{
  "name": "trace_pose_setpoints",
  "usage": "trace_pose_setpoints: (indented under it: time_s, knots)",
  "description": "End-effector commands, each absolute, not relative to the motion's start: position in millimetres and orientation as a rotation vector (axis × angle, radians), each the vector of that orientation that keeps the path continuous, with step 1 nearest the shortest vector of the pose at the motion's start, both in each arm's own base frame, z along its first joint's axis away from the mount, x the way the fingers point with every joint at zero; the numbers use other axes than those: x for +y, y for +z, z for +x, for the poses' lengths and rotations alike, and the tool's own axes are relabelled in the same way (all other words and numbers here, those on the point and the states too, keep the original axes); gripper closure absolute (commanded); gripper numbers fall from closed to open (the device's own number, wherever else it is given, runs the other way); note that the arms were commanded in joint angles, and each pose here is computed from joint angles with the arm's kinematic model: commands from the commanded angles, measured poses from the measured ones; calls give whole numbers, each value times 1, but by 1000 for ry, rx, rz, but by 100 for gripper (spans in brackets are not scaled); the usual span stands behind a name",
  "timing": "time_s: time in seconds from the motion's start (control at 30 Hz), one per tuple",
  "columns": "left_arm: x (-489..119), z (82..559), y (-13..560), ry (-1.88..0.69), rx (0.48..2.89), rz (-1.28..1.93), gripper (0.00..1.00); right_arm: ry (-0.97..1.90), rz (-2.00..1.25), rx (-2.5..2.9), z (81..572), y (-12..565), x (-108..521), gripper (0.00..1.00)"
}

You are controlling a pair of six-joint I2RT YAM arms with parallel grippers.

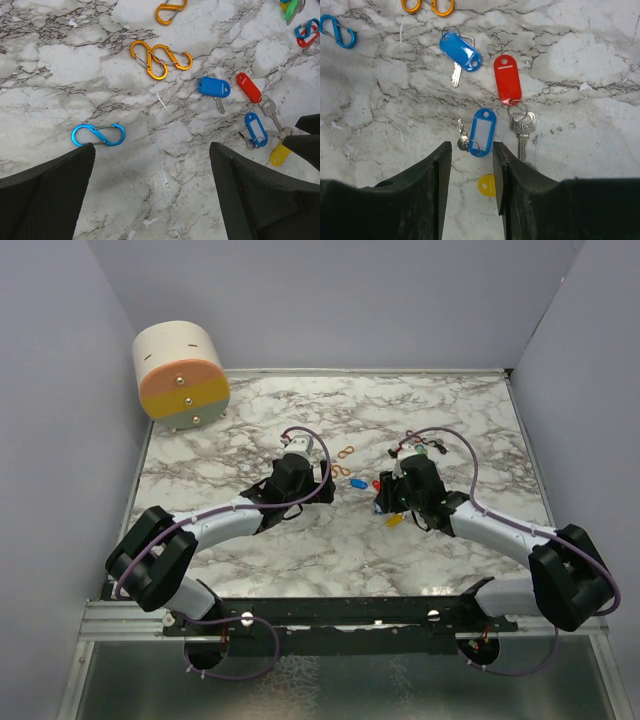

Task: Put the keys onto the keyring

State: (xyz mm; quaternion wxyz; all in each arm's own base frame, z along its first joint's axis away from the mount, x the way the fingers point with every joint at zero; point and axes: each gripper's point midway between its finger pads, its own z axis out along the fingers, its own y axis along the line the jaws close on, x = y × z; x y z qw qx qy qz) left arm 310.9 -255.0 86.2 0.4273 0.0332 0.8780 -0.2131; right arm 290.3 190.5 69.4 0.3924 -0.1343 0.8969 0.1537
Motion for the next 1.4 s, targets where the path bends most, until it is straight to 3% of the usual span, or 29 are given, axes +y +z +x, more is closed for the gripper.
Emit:
trace_pose_setpoints:
  time_s: [0.0, 0.9, 1.37]
  knots:
    - [-256, 312, 96, -569, 2154, 68, 1, 438, -351, 2289, 276, 68, 193, 61]
    - [-251, 310, 95, -544, 2149, 81, 1, 453, -397, 2367, 280, 42, 207, 63]
    - [-248, 309, 91, -531, 2155, 82, 1, 446, -411, 2388, 281, 32, 211, 73]
